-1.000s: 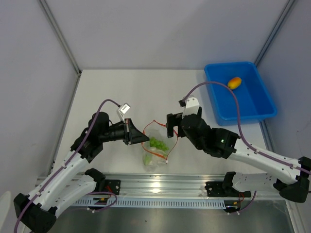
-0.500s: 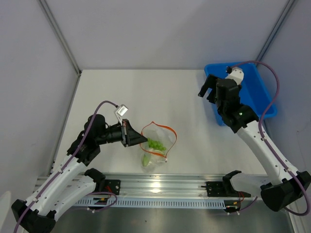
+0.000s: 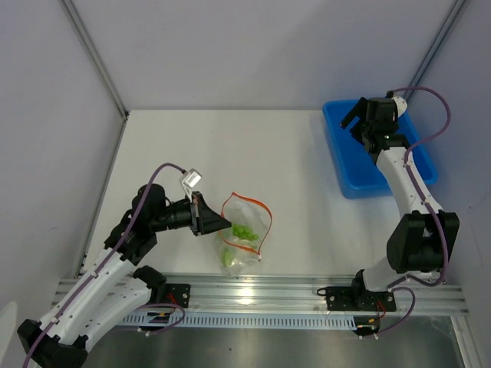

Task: Place the food in the zip-top bag and seal the zipper
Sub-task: Pick up the fake fruit from the bin.

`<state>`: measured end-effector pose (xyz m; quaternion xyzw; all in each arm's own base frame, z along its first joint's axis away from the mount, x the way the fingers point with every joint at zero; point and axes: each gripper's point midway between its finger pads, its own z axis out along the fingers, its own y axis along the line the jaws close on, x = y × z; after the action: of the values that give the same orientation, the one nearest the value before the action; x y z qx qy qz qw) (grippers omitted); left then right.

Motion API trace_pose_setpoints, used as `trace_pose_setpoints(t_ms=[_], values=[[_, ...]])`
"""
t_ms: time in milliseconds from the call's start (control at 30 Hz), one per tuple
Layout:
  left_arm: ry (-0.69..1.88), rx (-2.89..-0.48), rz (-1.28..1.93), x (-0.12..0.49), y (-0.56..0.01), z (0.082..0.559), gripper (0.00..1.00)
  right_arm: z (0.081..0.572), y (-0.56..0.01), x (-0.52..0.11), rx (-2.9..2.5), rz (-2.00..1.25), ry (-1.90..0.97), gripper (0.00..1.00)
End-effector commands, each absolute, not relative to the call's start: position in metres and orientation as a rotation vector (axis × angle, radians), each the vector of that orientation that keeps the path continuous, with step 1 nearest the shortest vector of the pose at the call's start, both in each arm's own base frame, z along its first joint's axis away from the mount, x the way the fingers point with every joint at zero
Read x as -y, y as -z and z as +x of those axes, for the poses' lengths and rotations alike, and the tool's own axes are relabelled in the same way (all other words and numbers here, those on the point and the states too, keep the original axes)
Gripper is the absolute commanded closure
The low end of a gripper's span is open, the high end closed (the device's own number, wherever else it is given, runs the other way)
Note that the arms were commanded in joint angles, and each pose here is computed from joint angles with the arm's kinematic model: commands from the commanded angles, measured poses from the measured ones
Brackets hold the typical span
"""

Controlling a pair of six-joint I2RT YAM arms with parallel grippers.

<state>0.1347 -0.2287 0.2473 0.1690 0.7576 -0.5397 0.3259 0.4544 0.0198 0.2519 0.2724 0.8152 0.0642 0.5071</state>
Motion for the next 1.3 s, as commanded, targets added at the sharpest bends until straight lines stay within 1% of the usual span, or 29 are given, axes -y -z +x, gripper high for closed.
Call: trace_pose_setpoints(t_ms=[0,67,133,167,200,300,333,367,400,433,500,533,633,667,767,867,1267], values=[[1.386,-1.985,0.510,0.228,-0.248,0.134,1.00,0.486,-0.276,0.007,-1.873,0.741,-0.274,0.00],[1.374,-1.983,0.529,0.228,-0.251,0.134,0.99,0.499,-0.283,0.027,-1.848,0.772,-0.268,0.01],[1.359,-1.998,0.518,0.227,-0.249,0.135,0.99,0.516,-0.265,0.040,-1.878,0.792,-0.221,0.01],[1.359,-2.002,0.511,0.227,-0.248,0.136,1.00,0.524,-0.273,0.045,-1.864,0.796,-0.206,0.01],[1.362,-1.995,0.505,0.226,-0.249,0.135,1.00,0.533,-0.254,0.054,-1.892,0.819,-0.176,0.01],[1.370,-1.994,0.508,0.228,-0.246,0.136,0.99,0.556,-0.247,0.066,-1.887,0.839,-0.162,0.01],[1.362,-2.004,0.505,0.228,-0.244,0.137,0.99,0.565,-0.225,0.070,-1.923,0.858,-0.149,0.01],[1.353,-2.014,0.505,0.228,-0.242,0.139,0.99,0.572,-0.219,0.073,-1.925,0.866,-0.143,0.01],[1.348,-2.015,0.506,0.228,-0.243,0.140,0.99,0.582,-0.227,0.076,-1.899,0.868,-0.152,0.01],[1.348,-2.023,0.504,0.228,-0.241,0.141,0.99,0.591,-0.207,0.080,-1.923,0.886,-0.145,0.02],[1.356,-2.031,0.497,0.228,-0.239,0.139,0.99,0.606,-0.212,0.085,-1.899,0.885,-0.148,0.02],[1.360,-2.028,0.495,0.228,-0.239,0.138,0.99,0.612,-0.191,0.088,-1.929,0.900,-0.133,0.03],[1.372,-2.037,0.495,0.228,-0.237,0.136,0.99,0.626,-0.186,0.094,-1.913,0.914,-0.116,0.05],[1.376,-2.043,0.491,0.229,-0.237,0.137,0.99,0.628,-0.169,0.096,-1.936,0.928,-0.098,0.06],[1.380,-2.025,0.488,0.230,-0.242,0.139,0.99,0.634,-0.158,0.102,-1.942,0.929,-0.068,0.06],[1.373,-2.017,0.496,0.232,-0.245,0.143,1.00,0.632,-0.136,0.107,-1.970,0.955,-0.029,0.06],[1.387,-2.052,0.495,0.235,-0.232,0.146,0.99,0.624,-0.095,0.116,-2.024,0.976,0.039,0.05]])
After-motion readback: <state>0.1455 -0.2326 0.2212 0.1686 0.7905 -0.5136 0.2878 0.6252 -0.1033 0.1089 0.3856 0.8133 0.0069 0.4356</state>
